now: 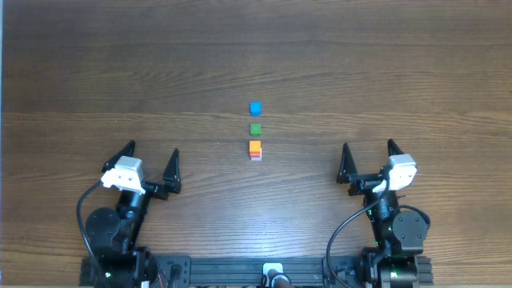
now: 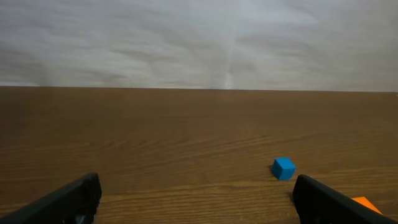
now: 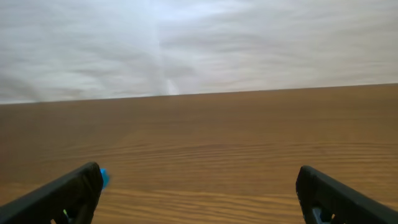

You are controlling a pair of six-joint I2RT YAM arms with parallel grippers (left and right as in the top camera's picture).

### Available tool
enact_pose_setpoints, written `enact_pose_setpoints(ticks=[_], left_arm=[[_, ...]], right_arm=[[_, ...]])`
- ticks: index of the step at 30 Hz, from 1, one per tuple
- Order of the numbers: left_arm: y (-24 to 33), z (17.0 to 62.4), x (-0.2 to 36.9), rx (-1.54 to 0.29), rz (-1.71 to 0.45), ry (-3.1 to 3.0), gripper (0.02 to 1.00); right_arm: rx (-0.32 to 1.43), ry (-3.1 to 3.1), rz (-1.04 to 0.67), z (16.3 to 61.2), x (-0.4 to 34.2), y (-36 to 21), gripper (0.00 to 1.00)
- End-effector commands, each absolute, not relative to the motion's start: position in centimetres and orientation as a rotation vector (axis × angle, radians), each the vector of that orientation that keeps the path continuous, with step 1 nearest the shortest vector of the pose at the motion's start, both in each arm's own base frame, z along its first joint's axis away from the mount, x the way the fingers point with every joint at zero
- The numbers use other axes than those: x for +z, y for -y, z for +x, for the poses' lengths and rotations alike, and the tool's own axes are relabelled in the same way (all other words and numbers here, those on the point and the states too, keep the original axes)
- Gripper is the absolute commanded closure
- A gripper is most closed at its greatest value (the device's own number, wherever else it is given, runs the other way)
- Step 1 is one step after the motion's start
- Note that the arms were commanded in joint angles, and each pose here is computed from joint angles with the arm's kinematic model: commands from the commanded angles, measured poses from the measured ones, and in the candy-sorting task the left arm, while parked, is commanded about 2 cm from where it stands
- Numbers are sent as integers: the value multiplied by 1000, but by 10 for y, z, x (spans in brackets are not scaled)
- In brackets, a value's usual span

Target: Stack Cubes

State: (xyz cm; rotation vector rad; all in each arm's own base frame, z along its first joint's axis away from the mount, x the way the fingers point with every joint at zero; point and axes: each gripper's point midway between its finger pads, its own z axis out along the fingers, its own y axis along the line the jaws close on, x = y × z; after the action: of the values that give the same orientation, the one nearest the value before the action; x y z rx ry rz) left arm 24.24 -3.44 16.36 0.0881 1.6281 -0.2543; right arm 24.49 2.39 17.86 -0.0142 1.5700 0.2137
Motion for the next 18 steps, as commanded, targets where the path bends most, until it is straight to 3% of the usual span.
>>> enact_pose_setpoints(ticks=[1, 10, 18], left_arm=[[36, 242, 163, -248, 106, -1622, 18], [36, 242, 163, -247, 106, -1622, 18], [36, 242, 163, -247, 106, -1622, 18]], right_arm=[[279, -1479, -116, 232, 234, -42, 7], [290, -1532, -232, 226, 344, -55, 9], [447, -1786, -304, 283, 386, -83, 7]])
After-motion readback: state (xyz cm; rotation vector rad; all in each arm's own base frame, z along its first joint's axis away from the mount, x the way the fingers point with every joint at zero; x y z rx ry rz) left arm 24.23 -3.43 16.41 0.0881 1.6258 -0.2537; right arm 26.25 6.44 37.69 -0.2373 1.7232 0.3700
